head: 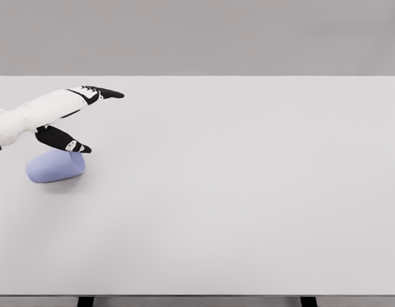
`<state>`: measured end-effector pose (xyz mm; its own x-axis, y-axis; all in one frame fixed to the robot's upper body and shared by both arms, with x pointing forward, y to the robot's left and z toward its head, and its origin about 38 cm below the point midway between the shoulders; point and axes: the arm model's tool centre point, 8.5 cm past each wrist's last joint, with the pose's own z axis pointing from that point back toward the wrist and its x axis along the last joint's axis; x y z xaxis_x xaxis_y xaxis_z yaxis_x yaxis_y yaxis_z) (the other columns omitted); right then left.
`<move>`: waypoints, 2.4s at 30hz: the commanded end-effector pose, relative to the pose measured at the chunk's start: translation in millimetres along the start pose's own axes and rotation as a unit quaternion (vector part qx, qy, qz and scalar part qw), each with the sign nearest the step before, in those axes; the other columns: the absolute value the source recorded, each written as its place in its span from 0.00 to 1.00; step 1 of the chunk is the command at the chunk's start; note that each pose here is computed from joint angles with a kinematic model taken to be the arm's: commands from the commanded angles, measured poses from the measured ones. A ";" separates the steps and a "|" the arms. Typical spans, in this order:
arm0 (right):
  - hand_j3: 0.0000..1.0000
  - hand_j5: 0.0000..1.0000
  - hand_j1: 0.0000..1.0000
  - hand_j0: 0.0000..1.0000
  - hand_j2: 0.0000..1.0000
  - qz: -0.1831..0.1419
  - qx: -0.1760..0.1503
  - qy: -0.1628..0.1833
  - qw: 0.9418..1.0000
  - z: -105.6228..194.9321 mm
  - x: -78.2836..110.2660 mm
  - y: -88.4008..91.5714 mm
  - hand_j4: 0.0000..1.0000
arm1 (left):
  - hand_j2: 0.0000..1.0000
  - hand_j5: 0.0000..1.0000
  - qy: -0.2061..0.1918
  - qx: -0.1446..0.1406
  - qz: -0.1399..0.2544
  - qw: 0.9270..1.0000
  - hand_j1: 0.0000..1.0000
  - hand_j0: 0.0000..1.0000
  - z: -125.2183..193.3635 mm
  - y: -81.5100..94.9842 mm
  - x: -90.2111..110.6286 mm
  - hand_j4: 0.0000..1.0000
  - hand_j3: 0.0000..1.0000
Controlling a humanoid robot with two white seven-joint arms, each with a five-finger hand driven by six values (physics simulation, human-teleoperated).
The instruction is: Flip the cup with left arm and place it on the table
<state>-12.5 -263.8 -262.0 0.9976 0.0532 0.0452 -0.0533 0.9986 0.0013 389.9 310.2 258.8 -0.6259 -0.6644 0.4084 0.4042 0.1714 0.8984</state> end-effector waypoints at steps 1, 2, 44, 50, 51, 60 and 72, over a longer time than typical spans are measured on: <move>1.00 1.00 1.00 1.00 1.00 -0.002 0.001 0.002 1.000 0.2 -2.7 0.3 1.00 | 1.00 1.00 0.000 0.000 0.002 1.000 1.00 1.00 -0.4 -0.4 0.1 1.00 1.00; 1.00 1.00 1.00 1.00 1.00 0.000 0.001 0.008 1.000 1.0 -12.1 0.8 1.00 | 1.00 1.00 0.000 0.000 0.002 1.000 1.00 1.00 -0.4 -0.4 0.1 1.00 1.00; 1.00 1.00 1.00 1.00 1.00 -0.001 0.000 0.008 1.000 0.8 -12.4 0.4 1.00 | 1.00 1.00 0.223 -0.066 0.167 0.958 1.00 1.00 43.1 -36.4 -57.3 1.00 1.00; 1.00 1.00 1.00 1.00 1.00 0.000 0.000 0.009 1.000 0.9 -12.9 0.5 1.00 | 1.00 1.00 0.231 -0.067 0.173 0.955 1.00 1.00 45.0 -47.4 -60.0 1.00 1.00; 1.00 1.00 1.00 1.00 1.00 0.000 0.000 0.008 1.000 0.8 -12.4 0.4 1.00 | 1.00 1.00 0.231 -0.067 0.173 0.955 1.00 1.00 45.0 -47.4 -60.0 1.00 1.00; 1.00 1.00 1.00 1.00 1.00 0.000 0.000 0.009 1.000 0.9 -12.9 0.5 1.00 | 1.00 1.00 0.242 -0.067 0.165 0.954 1.00 1.00 38.2 -65.6 -67.0 1.00 1.00; 1.00 1.00 1.00 1.00 1.00 0.000 0.000 0.009 1.000 0.9 -12.9 0.5 1.00 | 1.00 1.00 0.260 -0.061 0.179 0.947 1.00 1.00 36.4 -74.2 -80.6 1.00 1.00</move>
<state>-25.1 -264.0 -261.8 0.9982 0.0532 0.0285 -0.0532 0.9986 0.0004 385.1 376.3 167.7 -0.0423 -0.8541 0.5184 0.6238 0.3827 0.6815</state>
